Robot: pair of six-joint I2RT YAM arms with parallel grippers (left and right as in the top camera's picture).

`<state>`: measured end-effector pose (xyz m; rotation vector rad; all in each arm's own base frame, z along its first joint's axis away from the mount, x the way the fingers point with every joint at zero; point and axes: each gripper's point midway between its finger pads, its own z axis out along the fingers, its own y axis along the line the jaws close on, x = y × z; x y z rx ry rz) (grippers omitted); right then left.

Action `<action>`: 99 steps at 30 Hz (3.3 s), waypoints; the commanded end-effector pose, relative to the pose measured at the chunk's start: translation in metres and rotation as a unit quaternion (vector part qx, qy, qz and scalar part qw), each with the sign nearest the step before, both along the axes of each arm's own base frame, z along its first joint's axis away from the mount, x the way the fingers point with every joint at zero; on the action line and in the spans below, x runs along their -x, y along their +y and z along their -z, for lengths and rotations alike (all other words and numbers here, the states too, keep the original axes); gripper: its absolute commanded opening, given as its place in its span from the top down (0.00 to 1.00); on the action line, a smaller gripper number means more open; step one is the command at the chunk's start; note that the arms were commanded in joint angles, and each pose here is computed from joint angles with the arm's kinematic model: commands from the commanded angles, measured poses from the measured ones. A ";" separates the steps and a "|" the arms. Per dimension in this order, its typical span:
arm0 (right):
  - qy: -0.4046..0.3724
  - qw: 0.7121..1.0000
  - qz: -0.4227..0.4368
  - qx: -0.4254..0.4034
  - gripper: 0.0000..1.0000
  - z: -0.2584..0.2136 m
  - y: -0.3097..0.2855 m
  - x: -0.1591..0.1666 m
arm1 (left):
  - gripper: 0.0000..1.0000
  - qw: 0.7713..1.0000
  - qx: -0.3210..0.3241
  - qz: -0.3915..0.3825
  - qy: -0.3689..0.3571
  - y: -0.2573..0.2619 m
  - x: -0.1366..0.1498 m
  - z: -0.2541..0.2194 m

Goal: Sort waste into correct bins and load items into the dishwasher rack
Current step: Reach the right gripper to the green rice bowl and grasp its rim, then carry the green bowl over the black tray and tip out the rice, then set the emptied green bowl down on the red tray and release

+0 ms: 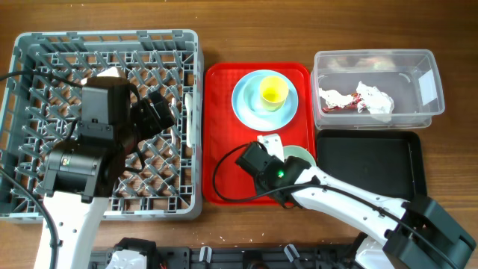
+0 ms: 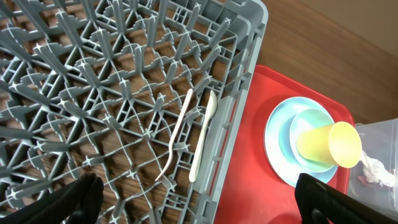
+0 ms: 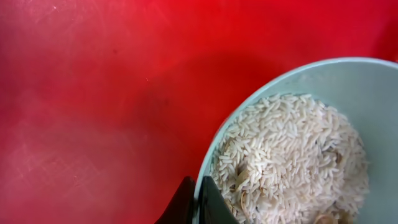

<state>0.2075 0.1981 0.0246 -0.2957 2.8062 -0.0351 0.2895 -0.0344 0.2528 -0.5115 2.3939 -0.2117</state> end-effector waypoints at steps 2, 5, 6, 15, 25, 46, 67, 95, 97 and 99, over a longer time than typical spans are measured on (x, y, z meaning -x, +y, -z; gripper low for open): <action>0.006 1.000 0.000 0.008 0.96 -0.025 -0.002 0.001 | 0.00 1.000 0.004 -0.010 -0.009 0.003 -0.001 -0.006; -0.014 1.000 -0.008 -0.014 0.96 -0.070 0.001 -0.001 | 0.00 1.000 0.004 -0.010 -0.009 0.003 -0.001 -0.006; -0.019 1.000 -0.008 -0.021 0.96 -0.081 0.001 -0.001 | 0.00 1.000 0.004 -0.010 -0.009 0.003 -0.001 -0.006; -0.048 0.989 0.079 -0.119 0.96 -0.152 -0.074 -0.010 | 0.00 1.000 0.004 -0.010 -0.009 0.003 -0.001 -0.006; -0.039 0.926 0.104 -0.361 0.96 -0.161 -0.160 -0.038 | 0.00 1.000 0.004 -0.010 -0.009 0.003 -0.001 -0.006; -0.039 0.774 0.099 -0.624 0.96 -0.132 -0.140 -0.039 | 0.00 1.000 0.004 -0.010 -0.009 0.003 -0.001 -0.006; -0.173 0.625 0.251 -0.719 0.96 -0.178 -0.246 -0.040 | 0.00 1.000 0.004 -0.010 -0.009 0.003 -0.001 -0.006; -0.128 0.810 0.238 -0.521 0.96 -0.243 -0.155 -0.046 | 0.00 1.000 0.004 -0.010 -0.009 0.003 -0.001 -0.006; -0.109 0.834 0.226 -0.491 0.96 -0.239 -0.121 -0.034 | 0.00 1.000 0.004 -0.010 -0.009 0.003 -0.001 -0.006; -0.089 0.853 0.218 -0.467 0.96 -0.231 -0.095 -0.026 | 0.00 1.000 0.004 -0.010 -0.009 0.003 -0.001 -0.006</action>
